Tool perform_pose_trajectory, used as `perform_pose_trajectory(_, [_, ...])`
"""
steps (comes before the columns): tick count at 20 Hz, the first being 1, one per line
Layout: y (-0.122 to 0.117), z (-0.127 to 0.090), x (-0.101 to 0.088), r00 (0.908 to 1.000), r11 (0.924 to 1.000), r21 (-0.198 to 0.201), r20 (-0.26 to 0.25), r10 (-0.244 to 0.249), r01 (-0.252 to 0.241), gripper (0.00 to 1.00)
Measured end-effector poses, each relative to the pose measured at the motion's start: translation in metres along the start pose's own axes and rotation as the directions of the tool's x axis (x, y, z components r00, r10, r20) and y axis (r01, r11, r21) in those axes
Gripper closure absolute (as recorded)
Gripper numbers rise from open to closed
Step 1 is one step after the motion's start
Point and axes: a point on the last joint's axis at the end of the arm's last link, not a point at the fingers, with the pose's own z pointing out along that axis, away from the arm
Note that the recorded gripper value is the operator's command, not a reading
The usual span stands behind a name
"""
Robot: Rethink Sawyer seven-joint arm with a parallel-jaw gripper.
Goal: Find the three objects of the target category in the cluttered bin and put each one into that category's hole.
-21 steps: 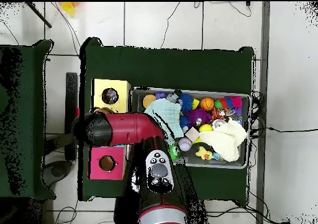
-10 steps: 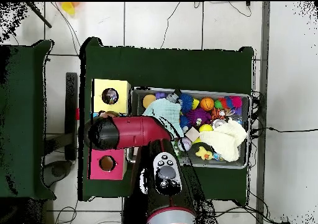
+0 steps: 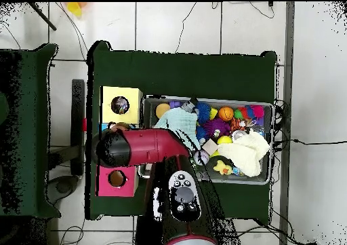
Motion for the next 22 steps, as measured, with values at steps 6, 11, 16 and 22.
perform_pose_trajectory(6, [-0.042,-0.026,-0.020,0.9972,0.9974,-0.007,0.023,0.072,-0.072,0.00])
perform_pose_trajectory(11, [-0.089,-0.052,-0.045,0.9868,0.9885,-0.014,0.058,0.151,-0.151,0.00])
perform_pose_trajectory(16, [-0.130,-0.051,-0.056,0.9789,0.9810,0.005,0.067,0.193,-0.194,0.00])
perform_pose_trajectory(22, [-0.142,-0.030,-0.044,0.9858,0.9864,0.029,0.050,0.160,-0.162,0.00])
